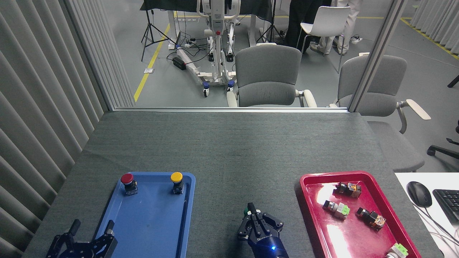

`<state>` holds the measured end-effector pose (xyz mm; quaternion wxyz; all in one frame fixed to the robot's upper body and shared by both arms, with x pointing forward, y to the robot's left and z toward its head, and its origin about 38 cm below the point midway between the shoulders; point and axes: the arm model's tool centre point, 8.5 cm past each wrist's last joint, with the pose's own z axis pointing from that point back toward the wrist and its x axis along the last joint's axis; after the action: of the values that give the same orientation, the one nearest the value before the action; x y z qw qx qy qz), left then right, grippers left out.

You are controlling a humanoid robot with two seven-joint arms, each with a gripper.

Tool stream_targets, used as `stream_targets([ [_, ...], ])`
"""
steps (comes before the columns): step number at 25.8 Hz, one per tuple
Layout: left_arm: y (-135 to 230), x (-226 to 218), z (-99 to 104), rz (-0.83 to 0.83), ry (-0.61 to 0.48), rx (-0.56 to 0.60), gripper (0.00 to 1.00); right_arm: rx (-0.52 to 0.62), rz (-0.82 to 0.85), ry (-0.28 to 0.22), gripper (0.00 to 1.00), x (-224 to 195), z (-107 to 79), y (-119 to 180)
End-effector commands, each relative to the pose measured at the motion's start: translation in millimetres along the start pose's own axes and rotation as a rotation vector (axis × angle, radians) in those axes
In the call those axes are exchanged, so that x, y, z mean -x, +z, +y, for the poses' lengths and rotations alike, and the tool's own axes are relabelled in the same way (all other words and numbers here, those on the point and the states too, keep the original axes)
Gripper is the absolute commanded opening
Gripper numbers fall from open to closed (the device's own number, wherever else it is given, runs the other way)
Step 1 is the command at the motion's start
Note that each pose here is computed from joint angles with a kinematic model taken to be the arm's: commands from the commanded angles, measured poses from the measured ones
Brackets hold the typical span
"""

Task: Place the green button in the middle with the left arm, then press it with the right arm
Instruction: 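Press down on the green button with the right hand, then lift the right hand off the button and retract it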

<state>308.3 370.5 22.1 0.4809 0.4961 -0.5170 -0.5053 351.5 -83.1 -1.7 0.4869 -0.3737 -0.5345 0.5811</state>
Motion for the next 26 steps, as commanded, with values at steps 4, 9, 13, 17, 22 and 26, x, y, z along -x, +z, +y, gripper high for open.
stream_targets([
  [4,0,0,0,0.000,-0.001,0.000,0.99,-0.045,0.010,-0.001,0.08,0,15.0,2],
  [9,-1,-1,1,-0.005,0.000,-0.001,0.99,-0.062,0.009,-0.001,0.09,0,19.2,2],
  [13,-1,-1,1,-0.004,-0.001,-0.001,0.99,-0.060,0.012,-0.003,0.09,1,19.1,2],
  [17,-1,0,1,-0.004,-0.003,-0.001,0.99,-0.023,0.035,-0.011,0.10,3,9.9,1],
  [22,-2,-1,2,-0.006,-0.003,-0.002,0.99,0.062,0.065,-0.012,0.11,6,-11.1,-1],
  [26,-2,-1,1,-0.005,-0.002,-0.001,0.99,0.127,0.076,-0.009,0.12,8,-30.9,-2],
])
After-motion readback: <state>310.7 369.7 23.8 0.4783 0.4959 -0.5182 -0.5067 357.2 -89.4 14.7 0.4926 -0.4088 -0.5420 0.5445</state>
